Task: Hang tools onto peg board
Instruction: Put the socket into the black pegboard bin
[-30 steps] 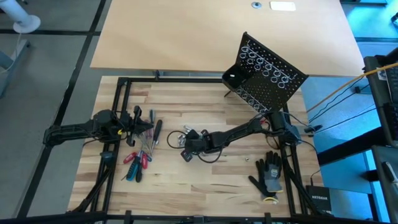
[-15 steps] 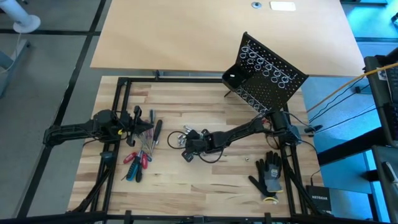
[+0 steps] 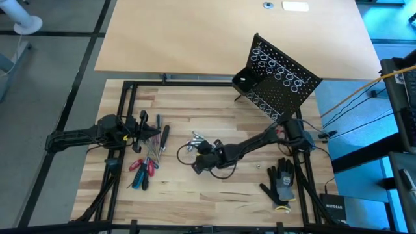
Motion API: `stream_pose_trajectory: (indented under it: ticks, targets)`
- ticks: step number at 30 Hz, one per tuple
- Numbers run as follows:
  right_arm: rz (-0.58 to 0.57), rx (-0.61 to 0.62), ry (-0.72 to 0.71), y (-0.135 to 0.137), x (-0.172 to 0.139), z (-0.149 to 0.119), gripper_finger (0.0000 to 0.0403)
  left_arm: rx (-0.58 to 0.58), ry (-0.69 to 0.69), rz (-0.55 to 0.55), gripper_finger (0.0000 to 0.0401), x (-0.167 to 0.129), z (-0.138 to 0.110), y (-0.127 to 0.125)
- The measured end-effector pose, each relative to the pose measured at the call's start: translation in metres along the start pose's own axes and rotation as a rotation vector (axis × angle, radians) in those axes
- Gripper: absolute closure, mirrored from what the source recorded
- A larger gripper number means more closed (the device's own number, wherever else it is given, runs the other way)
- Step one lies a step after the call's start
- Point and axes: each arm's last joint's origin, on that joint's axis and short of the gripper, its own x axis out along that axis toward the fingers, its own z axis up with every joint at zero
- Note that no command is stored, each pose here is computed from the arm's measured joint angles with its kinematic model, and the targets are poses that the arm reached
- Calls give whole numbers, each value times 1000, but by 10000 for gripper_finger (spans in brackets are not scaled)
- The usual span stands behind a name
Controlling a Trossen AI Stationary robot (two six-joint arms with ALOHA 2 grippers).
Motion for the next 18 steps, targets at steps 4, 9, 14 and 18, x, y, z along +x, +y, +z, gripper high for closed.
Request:
stream_pose_trajectory:
  ticks: [4, 9, 14, 18]
  targets:
    - [9, 17, -4, -1, 12, -2, 221, 0, 0, 0, 400, 0, 0, 0]
    - [7, 30, -23, -3, 18, 0, 221, 0, 0, 0, 400, 0, 0, 0]
    - [-26, 11, -56, -4, 19, 1, 221, 0, 0, 0, 400, 0, 0, 0]
    - [-35, 1, -57, -5, 19, 1, 221, 0, 0, 0, 400, 0, 0, 0]
